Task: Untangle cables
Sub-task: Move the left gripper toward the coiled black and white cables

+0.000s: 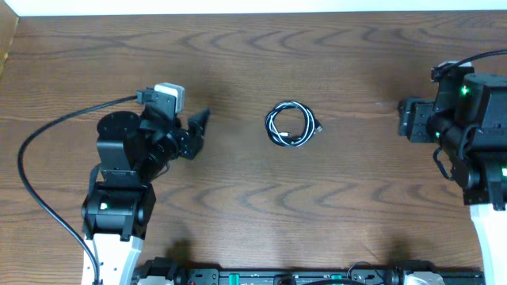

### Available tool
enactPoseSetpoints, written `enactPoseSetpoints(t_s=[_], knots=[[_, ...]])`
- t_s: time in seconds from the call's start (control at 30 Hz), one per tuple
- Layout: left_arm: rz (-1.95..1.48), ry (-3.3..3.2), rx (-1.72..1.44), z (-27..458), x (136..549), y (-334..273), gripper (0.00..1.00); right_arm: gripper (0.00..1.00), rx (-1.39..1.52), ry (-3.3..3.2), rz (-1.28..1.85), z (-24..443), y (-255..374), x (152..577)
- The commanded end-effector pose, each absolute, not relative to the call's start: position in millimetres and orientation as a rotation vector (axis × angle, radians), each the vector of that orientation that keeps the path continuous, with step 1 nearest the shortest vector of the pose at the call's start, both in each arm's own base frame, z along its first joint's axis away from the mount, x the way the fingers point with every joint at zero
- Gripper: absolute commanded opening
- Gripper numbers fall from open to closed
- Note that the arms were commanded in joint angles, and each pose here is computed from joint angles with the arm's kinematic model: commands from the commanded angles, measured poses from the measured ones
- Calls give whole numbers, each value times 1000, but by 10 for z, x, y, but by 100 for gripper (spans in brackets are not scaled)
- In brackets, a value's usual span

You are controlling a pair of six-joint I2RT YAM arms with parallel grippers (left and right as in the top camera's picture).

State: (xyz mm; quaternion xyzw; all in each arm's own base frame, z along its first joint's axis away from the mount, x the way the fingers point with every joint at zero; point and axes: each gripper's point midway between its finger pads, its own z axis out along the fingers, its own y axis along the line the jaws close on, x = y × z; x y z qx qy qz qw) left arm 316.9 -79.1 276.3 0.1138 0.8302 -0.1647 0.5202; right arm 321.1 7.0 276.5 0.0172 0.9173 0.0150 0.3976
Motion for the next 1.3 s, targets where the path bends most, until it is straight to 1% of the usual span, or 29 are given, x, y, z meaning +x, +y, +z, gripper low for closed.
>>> enactPoseSetpoints(t_s=[0.0, 0.03, 0.07, 0.1, 0.13, 0.17, 0.27, 0.33, 0.53, 0.63, 0.77, 0.87, 1.0, 1.07, 1.17, 1.27], knots=[[-374, 1906, 279, 3083, 3218, -777, 21, 21, 86, 2336, 29, 2736, 45, 3324], [-374, 1900, 278, 3099, 3219, -777, 19, 25, 96, 2344, 33, 2706, 45, 3348], [-378, 1896, 273, 3110, 3223, -778, 19, 58, 92, 2352, 41, 2677, 59, 3372], [-389, 1893, 282, 3116, 3217, -798, 33, 97, 88, 2359, 50, 2642, 75, 3412], [-393, 1893, 285, 3114, 3216, -804, 61, 99, 89, 2359, 51, 2630, 76, 3435], [-394, 1893, 286, 3115, 3215, -806, 77, 99, 92, 2358, 52, 2622, 76, 3461], [-399, 1893, 283, 3109, 3235, -811, 88, 99, 86, 2343, 66, 2634, 98, 3519], [-467, 1898, 328, 3069, 3243, -923, 93, 99, 63, 2322, 116, 2672, 171, 3562], [-652, 1899, 442, 2966, 3264, -1197, 95, 99, -40, 2307, 287, 2715, 436, 3549], [-756, 1926, 487, 2836, 3273, -1322, 95, 99, -188, 2284, 405, 2757, 656, 3499], [-852, 1953, 521, 2702, 3286, -1427, 95, 99, -192, 2286, 426, 2756, 682, 3485], [-880, 1990, 537, 2559, 3325, -1525, 95, 99, -140, 2302, 448, 2738, 680, 3476], [-923, 1985, 609, 2439, 3367, -1781, 95, 98, -125, 2326, 426, 2695, 645, 3453], [-912, 1988, 639, 2348, 3416, -1927, 94, 98, -77, 2347, 366, 2652, 549, 3454], [-843, 2050, 584, 2150, 3555, -2031, 92, 98, 21, 2392, 260, 2563, 371, 3426], [-796, 2107, 496, 1971, 3686, -2110, 92, 98, 40, 2431, 221, 2493, 314, 3363]])
